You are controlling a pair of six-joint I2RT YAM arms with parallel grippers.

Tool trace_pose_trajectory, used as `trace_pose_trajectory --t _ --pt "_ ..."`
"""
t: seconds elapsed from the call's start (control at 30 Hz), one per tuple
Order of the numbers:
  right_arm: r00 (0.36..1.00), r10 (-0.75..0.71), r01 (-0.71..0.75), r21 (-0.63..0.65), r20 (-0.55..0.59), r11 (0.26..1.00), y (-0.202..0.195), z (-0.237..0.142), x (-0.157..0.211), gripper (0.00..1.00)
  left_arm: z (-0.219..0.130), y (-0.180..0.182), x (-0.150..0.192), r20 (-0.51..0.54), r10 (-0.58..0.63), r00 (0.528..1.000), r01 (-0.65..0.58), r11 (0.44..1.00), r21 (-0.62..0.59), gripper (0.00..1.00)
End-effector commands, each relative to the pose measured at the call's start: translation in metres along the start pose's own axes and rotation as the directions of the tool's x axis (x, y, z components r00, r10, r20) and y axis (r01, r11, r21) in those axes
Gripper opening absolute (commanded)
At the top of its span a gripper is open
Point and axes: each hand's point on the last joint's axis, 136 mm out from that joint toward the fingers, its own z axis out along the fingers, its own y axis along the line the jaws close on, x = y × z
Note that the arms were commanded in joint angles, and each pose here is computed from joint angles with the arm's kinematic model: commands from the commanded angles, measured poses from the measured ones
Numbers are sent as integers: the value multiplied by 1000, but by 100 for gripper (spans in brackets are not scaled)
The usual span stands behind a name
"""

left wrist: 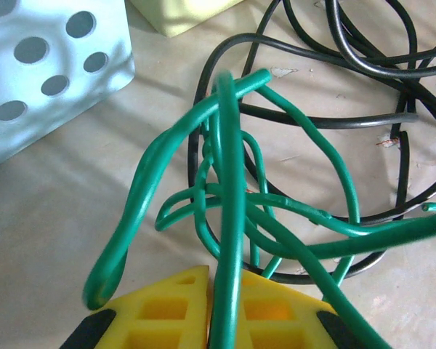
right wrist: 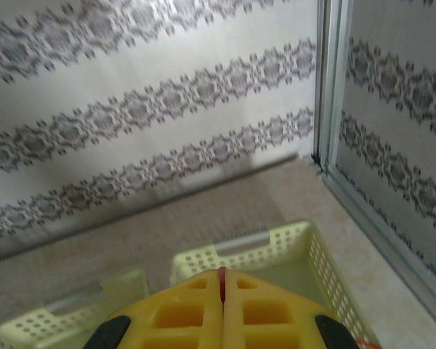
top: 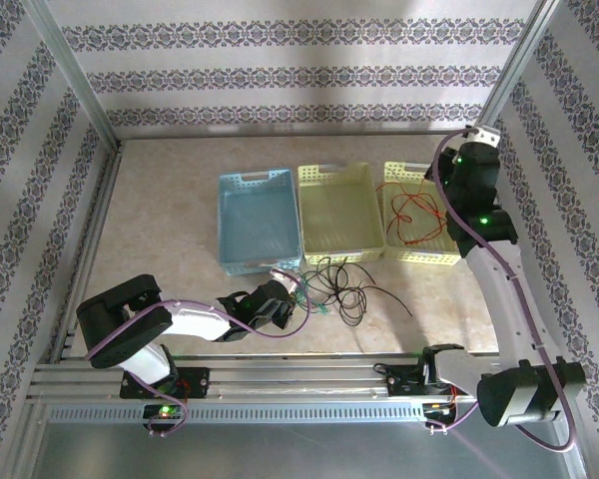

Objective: Untangle the cables

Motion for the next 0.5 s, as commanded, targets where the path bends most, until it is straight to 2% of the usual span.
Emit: trace_pose_trajectory --t 0.0,0.17,0.3,0.47 --pt "997 51 -51 6 -58 999 -7 10 24 0 -4 15 40 -131 50 990 -56 998 -42 10" --pt "976 96 -91 38 -195 995 -18 31 81 0 -4 15 40 -131 52 990 -58 997 -41 11" --pt "936 146 -141 41 -321 989 -17 46 129 0 -4 14 40 -134 55 989 -61 997 -37 11" --pt "907 180 -152 104 -381 983 -28 58 162 0 -5 14 39 -133 54 990 -59 998 -36 11"
